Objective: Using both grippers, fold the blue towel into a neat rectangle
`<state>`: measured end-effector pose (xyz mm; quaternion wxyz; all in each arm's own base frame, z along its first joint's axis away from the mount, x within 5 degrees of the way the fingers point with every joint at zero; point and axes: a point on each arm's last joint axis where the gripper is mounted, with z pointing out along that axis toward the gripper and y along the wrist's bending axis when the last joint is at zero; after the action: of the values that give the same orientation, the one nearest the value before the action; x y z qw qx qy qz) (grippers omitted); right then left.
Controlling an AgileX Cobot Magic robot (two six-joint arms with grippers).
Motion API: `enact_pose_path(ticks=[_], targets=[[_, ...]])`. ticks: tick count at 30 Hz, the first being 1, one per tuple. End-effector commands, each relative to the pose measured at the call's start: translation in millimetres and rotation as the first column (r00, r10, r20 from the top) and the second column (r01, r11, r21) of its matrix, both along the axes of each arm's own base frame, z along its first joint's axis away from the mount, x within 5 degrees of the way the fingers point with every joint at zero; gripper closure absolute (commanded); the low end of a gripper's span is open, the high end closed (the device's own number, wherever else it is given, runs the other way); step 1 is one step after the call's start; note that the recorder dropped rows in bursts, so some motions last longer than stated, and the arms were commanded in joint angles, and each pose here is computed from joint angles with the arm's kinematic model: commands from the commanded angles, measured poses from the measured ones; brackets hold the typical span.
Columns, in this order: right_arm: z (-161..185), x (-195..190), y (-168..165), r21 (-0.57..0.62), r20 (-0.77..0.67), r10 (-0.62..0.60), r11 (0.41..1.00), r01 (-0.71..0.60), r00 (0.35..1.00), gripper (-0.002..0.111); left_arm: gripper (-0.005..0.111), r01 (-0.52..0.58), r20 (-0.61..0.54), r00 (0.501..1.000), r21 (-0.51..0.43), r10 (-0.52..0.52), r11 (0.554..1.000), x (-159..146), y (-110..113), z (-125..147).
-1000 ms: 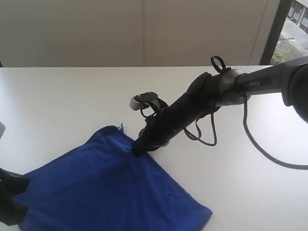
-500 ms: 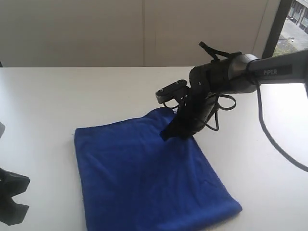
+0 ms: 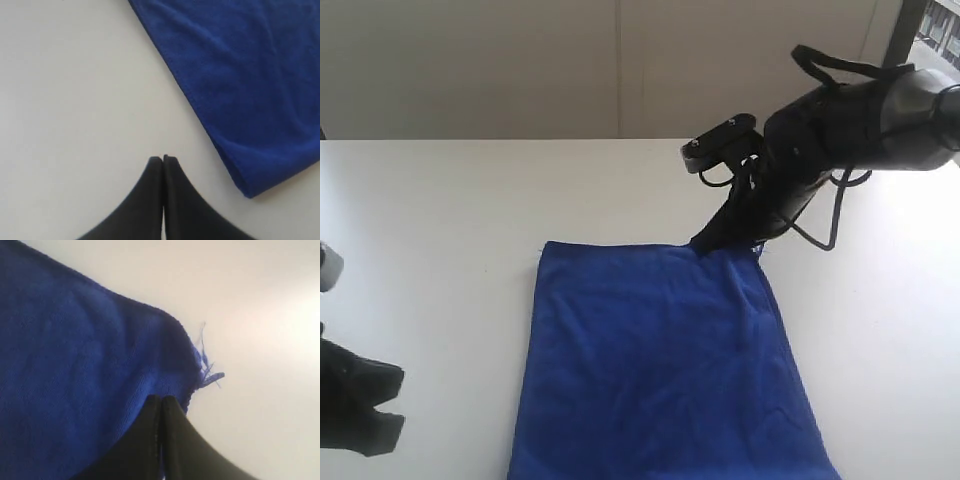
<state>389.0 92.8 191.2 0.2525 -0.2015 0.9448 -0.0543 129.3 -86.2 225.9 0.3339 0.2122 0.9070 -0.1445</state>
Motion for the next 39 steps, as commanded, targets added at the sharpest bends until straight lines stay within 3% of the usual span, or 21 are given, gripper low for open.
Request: enact_pose_path(ticks=[1, 6, 8, 17, 24, 27, 33, 39], targets=[[-17.0, 7.8, -15.4, 0.107, -0.067, -0.035, 0.993, 0.042, 0.997, 0.108, 0.107, 0.024, -0.075, 0.997, -0.009, -0.025, 1.000, 4.0, -16.8, -23.3], [-36.3, 12.0, -34.8, 0.323, -0.160, 0.021, 0.946, 0.032, 0.987, 0.108, 0.107, 0.122, -0.055, 0.991, 0.007, -0.121, 0.993, 16.0, -48.7, -35.6], [-43.3, 14.5, -42.7, 0.385, -0.166, 0.040, 0.922, 0.027, 0.985, 0.108, 0.107, 0.170, -0.083, 0.983, 0.055, -0.166, 0.984, 28.8, -66.5, -45.8], [-28.2, 25.9, -50.2, 0.325, -0.034, 0.082, 0.943, -0.066, 0.996, 0.107, 0.107, 0.211, -0.219, 0.960, 0.160, -0.174, 0.964, 56.1, -92.3, -86.2], [-9.1, 46.1, -54.0, 0.259, 0.113, 0.081, 0.960, -0.108, 0.990, 0.077, 0.107, 0.231, -0.242, 0.952, 0.175, -0.186, 0.957, 54.1, -96.2, -92.7], [-16.1, 50.2, -54.3, 0.253, 0.105, 0.084, 0.961, -0.108, 0.991, 0.072, 0.107, 0.233, -0.242, 0.952, 0.175, -0.188, 0.957, 53.8, -96.6, -92.7], [-41.0, 50.1, -53.5, 0.253, 0.024, 0.110, 0.961, -0.113, 0.994, 0.072, 0.107, 0.255, -0.264, 0.944, 0.196, -0.200, 0.947, 53.2, -95.8, -98.3], [-44.5, 49.4, -53.0, 0.258, 0.007, 0.116, 0.960, -0.114, 0.993, 0.072, 0.107, 0.275, -0.333, 0.924, 0.236, -0.188, 0.932, 51.6, -94.6, -116.0]])
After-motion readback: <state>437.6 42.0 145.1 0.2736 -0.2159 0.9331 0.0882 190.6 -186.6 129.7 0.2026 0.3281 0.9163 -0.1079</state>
